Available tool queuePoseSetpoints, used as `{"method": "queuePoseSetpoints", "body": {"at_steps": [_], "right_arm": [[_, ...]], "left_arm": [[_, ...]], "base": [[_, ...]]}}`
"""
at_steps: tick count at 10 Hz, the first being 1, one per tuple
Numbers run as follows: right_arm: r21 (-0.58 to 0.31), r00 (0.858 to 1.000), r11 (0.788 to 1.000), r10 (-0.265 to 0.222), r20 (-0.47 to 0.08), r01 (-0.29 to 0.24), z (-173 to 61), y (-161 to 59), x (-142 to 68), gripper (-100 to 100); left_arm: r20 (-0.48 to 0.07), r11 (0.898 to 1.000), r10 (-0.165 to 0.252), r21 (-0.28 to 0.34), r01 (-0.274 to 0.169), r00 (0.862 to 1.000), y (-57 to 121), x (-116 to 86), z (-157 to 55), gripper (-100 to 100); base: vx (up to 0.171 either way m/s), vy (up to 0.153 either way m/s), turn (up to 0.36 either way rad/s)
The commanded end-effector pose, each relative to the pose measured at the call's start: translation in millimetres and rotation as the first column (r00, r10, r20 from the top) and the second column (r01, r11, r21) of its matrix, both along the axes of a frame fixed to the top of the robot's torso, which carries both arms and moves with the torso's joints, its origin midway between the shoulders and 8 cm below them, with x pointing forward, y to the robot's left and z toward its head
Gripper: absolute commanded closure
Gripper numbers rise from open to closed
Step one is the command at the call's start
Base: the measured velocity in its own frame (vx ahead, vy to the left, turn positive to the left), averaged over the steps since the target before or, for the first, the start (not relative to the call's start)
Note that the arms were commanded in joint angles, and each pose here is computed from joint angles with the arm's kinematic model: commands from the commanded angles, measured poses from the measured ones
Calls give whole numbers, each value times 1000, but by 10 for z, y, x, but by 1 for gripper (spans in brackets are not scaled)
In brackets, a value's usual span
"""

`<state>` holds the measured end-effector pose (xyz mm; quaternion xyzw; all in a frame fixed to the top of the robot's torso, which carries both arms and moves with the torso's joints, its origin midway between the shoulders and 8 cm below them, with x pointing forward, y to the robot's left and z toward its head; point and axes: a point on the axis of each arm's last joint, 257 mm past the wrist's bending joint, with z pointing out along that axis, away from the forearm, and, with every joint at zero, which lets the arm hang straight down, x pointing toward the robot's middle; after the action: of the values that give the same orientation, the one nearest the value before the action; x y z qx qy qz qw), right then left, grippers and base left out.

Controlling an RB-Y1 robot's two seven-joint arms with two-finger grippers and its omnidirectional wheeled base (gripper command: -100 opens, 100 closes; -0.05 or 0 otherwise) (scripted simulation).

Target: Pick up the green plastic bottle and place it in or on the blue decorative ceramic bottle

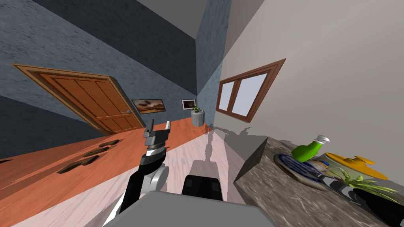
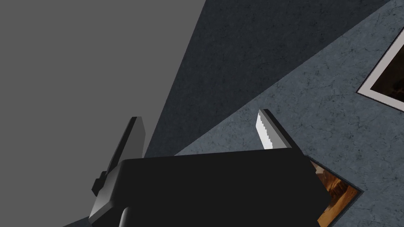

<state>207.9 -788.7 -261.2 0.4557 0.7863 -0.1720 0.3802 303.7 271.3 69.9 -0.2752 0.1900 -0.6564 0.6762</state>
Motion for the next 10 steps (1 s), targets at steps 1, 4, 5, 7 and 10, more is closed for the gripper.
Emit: {"method": "queuePoseSetpoints", "body": {"at_steps": [1,4,5,7,10], "right_arm": [[-26,999,999,-38,-11,37,47,-173,-171,-100],[-11,993,993,-118,-17,118,29,-433,-571,-100],[-37,989,988,-148,-21,147,100,-573,-699,-100],[-43,981,980,-195,-20,194,200,-737,-905,-100],[-51,974,973,-225,-12,224,237,-856,-1097,-100]], "left_arm": [[0,1000,0,0,0,1000,0,0,0,0],[0,1000,0,0,0,1000,-1,1,1,0],[0,1000,0,0,0,1000,-1,1,0,0],[0,1000,0,0,0,1000,0,0,0,0],[0,1000,0,0,0,1000,0,0,0,0]], "base": [[9,-7,5],[-137,73,345],[-14,13,49],[-45,42,147],[-90,59,243]]}}
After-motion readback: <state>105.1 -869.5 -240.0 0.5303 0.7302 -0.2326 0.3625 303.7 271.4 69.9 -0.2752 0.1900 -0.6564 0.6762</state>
